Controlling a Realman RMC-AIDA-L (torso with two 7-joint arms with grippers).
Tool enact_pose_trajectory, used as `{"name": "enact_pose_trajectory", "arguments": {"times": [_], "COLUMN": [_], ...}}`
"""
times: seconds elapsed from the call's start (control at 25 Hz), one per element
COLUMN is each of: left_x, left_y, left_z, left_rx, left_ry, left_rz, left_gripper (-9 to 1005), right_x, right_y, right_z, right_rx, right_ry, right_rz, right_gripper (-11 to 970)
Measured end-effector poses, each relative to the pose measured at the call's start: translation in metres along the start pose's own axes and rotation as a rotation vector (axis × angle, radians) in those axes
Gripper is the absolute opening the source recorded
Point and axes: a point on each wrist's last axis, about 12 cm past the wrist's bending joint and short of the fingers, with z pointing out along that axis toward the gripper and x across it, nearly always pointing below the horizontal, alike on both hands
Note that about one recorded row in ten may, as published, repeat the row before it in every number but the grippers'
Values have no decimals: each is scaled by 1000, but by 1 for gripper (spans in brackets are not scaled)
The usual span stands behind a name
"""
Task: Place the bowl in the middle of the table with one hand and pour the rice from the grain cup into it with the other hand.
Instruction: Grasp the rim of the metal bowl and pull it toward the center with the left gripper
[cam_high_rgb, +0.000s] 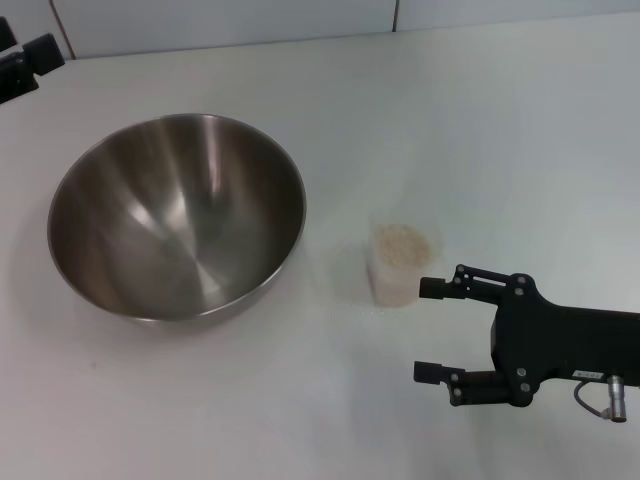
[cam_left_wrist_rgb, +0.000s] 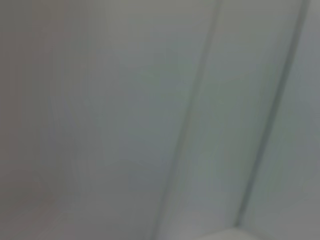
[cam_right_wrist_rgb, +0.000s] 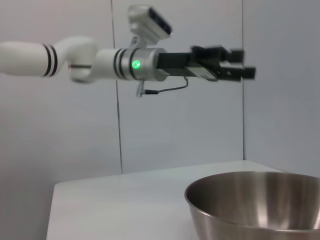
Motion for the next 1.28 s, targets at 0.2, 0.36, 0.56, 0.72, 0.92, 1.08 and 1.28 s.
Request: {"name": "enact_pose_trajectory", "arguments": {"times": [0.2,0.36,0.56,0.72,0.92,1.08,1.28], "left_x": [-22,-20,-7,-2,9,19,26], "left_y": [11,16,19,21,26,31,34], "left_z": [18,47,66,71,76,80,82], "left_rx": [-230,-347,-348,-342,-337,-352,-349], "left_ry": [245,475,590,614,662,701,725], "left_rz": [-6,11,20,10,0,-7,-14], "left_gripper": [807,797,785,776,764,755,743], "right_x": [0,-1,-1,-1,0,0,0], "right_y": [0,0,0,0,0,0,0], "right_z": [0,-1,-1,-1,0,0,0], "right_rx": [0,1,1,1,4,5,4], "right_ry": [-1,-2,-3,-3,2,2,5], "right_rz": [0,-1,-1,-1,0,0,2], "right_gripper": [802,800,798,796,794,793,790]}}
